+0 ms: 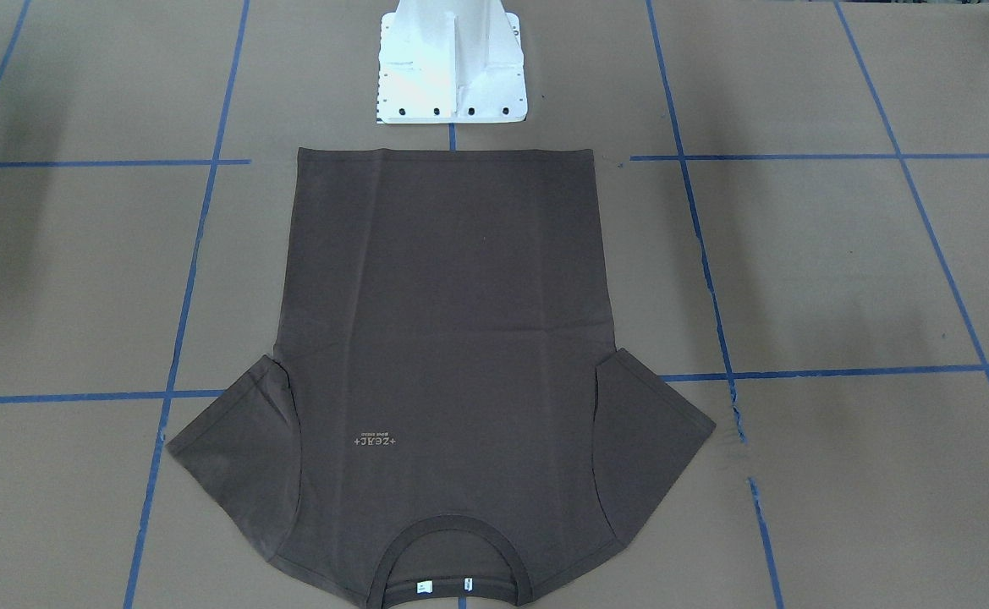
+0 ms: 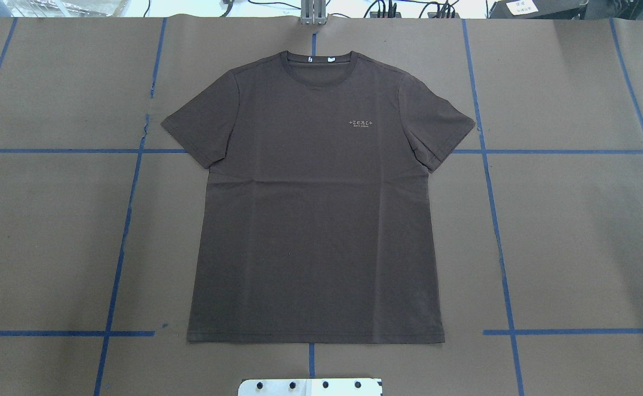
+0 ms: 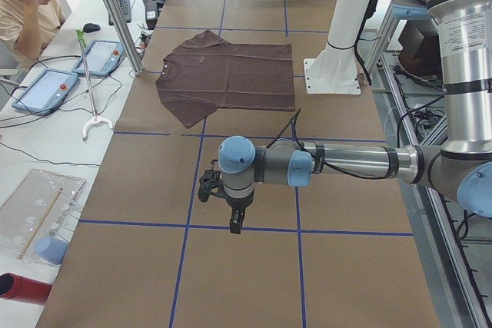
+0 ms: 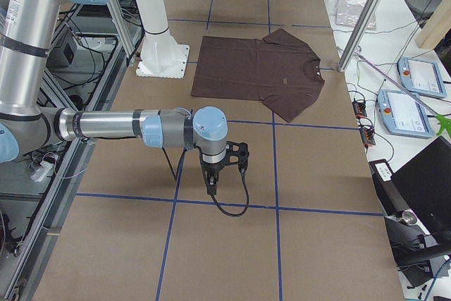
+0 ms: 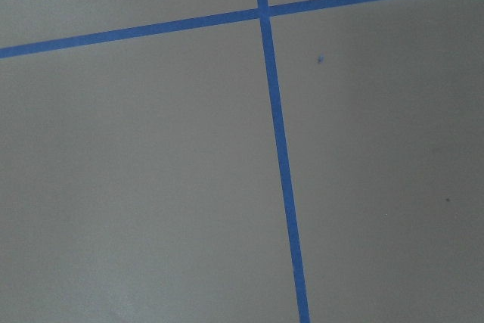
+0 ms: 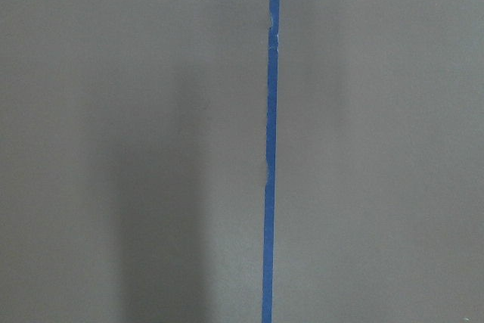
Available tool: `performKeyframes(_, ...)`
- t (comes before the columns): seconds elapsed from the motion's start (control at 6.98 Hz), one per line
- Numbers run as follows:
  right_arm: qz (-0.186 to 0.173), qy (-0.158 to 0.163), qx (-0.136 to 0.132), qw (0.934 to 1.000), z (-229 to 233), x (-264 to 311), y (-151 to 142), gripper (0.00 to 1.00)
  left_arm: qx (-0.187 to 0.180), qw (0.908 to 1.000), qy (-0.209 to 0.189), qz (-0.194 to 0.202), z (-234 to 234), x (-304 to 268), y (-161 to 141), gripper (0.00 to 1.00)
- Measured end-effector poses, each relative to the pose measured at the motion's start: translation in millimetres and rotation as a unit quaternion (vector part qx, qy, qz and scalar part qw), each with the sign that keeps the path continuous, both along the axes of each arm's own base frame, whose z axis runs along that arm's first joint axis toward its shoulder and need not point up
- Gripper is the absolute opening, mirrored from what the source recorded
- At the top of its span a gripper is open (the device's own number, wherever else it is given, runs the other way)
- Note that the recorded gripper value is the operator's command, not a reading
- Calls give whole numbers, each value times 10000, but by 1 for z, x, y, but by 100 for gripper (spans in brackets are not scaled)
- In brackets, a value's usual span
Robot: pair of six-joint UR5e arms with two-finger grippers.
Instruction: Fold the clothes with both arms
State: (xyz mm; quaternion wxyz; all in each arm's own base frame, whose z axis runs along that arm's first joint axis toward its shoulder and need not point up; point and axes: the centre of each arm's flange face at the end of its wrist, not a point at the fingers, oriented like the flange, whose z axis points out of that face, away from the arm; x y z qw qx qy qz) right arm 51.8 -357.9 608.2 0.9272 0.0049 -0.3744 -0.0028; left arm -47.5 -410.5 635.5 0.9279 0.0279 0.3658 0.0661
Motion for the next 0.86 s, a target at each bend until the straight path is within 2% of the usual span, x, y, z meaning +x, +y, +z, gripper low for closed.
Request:
performKeyframes(0.57, 18, -32, 88, 10000, -7, -1, -8, 100, 112, 9999, 32, 4, -7, 1, -5, 100)
performKeyframes(0.72, 25, -53, 251, 9997, -18, -1, -20, 100, 339, 9994, 37, 4, -15, 1, -10, 100)
performKeyframes(0.86, 30, -57, 589, 9982, -37, -2, -41, 100, 865, 9962, 53, -2, -31, 1, -21, 100)
